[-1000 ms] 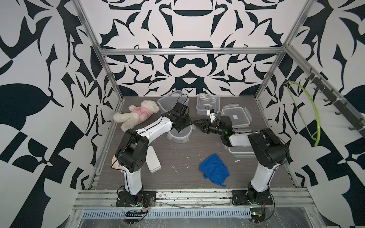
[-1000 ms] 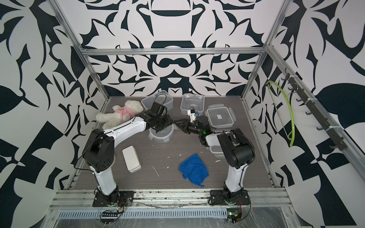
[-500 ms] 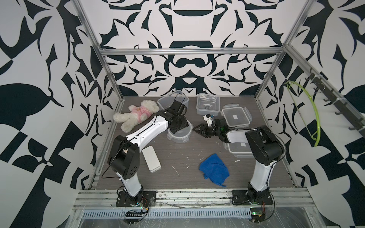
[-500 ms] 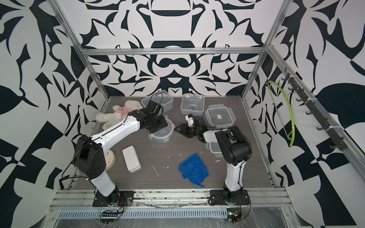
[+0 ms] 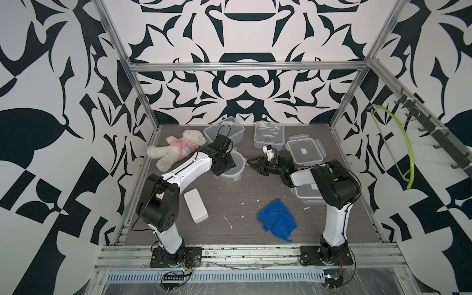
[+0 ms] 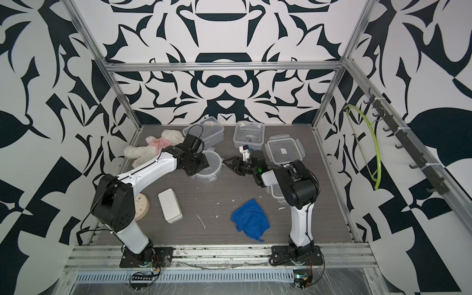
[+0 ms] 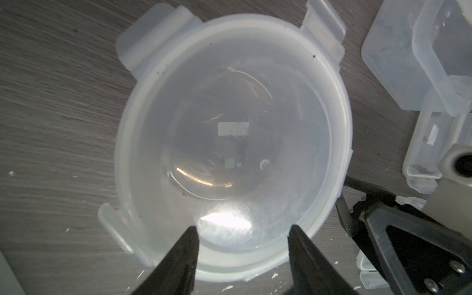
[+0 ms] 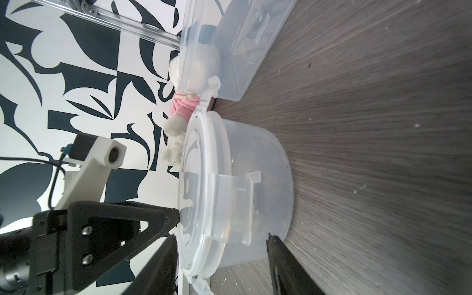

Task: Wipe the insides of the lunch boxes
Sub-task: Open the lid of the lunch box.

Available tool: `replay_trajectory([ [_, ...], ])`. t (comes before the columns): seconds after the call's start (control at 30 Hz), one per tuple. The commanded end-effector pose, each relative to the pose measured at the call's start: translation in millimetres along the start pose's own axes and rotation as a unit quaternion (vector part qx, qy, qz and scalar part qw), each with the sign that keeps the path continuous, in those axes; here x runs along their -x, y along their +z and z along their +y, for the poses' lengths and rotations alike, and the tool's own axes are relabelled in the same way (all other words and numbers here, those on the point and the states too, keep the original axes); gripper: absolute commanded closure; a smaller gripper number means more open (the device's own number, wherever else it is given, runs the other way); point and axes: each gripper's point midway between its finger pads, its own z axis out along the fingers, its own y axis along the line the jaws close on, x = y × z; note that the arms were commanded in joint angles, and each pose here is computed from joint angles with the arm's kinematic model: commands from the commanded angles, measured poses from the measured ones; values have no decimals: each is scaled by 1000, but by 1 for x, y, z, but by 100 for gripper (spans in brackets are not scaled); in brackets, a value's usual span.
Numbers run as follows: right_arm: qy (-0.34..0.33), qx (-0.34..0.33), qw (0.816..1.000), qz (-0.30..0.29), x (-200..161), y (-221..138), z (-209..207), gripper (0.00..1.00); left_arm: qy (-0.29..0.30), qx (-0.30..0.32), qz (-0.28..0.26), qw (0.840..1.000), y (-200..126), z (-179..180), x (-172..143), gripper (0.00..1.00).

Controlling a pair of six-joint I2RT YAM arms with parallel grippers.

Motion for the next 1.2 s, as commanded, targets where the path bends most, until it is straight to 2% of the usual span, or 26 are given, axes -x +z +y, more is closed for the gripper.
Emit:
replay_trajectory([
  [0.0, -25, 30, 999, -3, 11, 6, 24, 42, -5, 51, 58, 997, 39, 33, -27, 40],
  [0.3, -12, 73, 997, -8, 23, 29, 34, 46, -8, 49, 65, 997, 45, 33, -30, 40],
  [0.4, -25, 77, 997, -17, 28, 28, 41, 56, -10, 50, 68, 996, 46, 35, -31, 41],
  [0.5, -37, 64, 997, -19, 29, 26, 44, 62, -11, 49, 70, 996, 47, 36, -34, 41],
  [0.67, -70, 20, 997, -24, 33, 19, 46, 62, -13, 49, 72, 996, 48, 39, -37, 41],
  [0.83, -78, 11, 996, -31, 41, 21, 47, 65, -14, 48, 71, 996, 48, 40, -38, 41],
  [1.03, -72, 1, 997, -27, 44, 32, 40, 77, -15, 47, 72, 996, 48, 41, -39, 41],
  [1.17, -73, -6, 997, -25, 44, 35, 34, 95, -14, 47, 73, 996, 47, 41, -39, 41],
])
